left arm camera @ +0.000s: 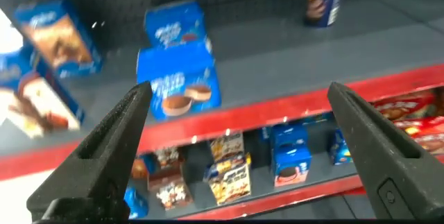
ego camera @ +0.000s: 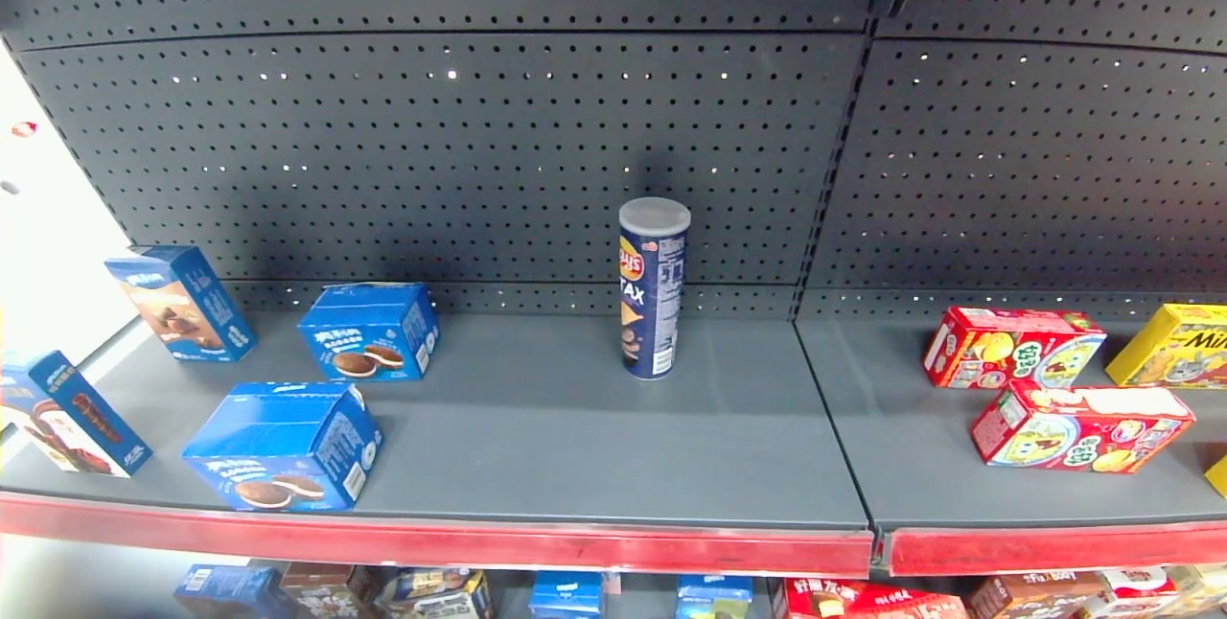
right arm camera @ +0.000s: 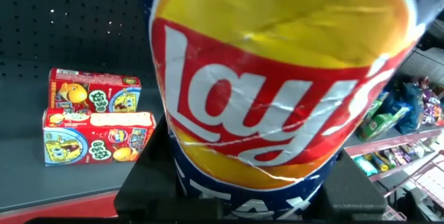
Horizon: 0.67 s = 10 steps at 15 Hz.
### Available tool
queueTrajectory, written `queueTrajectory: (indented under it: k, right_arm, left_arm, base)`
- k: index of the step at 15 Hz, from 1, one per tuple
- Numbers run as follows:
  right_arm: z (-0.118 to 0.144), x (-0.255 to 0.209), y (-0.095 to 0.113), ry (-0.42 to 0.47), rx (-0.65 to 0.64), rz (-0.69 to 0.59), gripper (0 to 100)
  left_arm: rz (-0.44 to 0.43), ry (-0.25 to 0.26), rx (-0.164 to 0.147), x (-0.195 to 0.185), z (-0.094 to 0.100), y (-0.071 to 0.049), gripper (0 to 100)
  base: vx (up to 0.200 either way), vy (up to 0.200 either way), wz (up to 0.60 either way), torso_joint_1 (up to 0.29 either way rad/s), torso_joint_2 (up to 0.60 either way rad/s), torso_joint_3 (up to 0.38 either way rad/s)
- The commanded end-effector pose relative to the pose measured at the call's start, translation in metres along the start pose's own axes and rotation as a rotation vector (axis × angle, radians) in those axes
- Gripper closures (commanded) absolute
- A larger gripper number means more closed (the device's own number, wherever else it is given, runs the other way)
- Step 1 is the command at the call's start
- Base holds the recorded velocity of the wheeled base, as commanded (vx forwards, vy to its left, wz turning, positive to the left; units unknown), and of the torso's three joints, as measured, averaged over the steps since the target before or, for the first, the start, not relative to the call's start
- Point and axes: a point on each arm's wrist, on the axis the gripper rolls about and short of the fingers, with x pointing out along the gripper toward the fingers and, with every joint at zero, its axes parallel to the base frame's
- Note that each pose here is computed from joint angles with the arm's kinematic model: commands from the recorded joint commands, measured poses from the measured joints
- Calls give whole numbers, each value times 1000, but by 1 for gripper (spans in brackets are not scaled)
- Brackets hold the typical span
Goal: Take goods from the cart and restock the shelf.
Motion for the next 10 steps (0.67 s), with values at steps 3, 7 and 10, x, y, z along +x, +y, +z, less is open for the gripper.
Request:
queueTrajectory:
  k: [3,7,10]
  right_arm:
    - [1,0,0,-2,0,0,100]
    - [1,1,0,-1,0,3,100]
    - [1,2,0,0,0,9,100]
  left_arm:
    - [-83,123,1,71,62,17,0]
    - [-162,127,15,113,70,18,0]
    - [-299,183,30,137,69,5,0]
  base:
    - [0,0,0,0,0,0]
    - [0,0,0,0,0,0]
    - [0,0,0,0,0,0]
